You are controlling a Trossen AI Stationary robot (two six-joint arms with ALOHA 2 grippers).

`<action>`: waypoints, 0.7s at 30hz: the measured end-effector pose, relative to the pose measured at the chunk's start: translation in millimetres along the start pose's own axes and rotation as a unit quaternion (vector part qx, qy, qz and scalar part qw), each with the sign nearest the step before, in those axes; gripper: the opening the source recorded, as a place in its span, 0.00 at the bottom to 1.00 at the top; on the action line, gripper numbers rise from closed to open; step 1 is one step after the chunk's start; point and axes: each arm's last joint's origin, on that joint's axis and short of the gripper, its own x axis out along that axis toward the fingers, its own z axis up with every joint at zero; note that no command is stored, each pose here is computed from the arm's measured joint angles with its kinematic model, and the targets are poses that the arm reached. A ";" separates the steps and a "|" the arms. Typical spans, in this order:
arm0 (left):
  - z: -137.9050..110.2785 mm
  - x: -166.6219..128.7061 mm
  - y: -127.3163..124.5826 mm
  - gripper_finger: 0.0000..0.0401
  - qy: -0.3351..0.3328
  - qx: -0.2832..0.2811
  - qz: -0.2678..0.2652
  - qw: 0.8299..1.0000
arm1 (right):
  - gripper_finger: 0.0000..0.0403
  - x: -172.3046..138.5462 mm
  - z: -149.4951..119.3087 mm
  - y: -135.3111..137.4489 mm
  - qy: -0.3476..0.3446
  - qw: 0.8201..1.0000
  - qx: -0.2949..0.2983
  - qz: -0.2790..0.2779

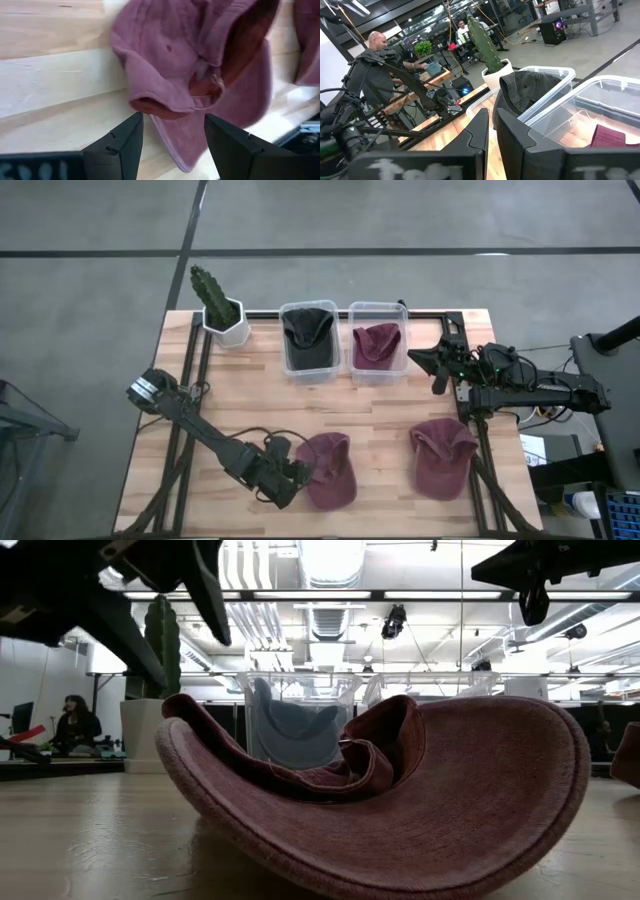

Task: Pick & Place hat
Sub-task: Put the left pink cap into the right transparent bin

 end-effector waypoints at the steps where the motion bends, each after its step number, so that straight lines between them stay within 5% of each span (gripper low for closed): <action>1: 0.3 1.1 1.6 0.50 -0.001 -0.005 0.003 1.000 | 0.08 0.0 0.0 0.0 0.000 1.000 0.000 0.000; 21: -1.0 7.1 9.8 0.50 0.019 -0.057 0.017 0.998 | 0.08 0.0 -0.1 0.0 0.001 1.000 0.004 0.001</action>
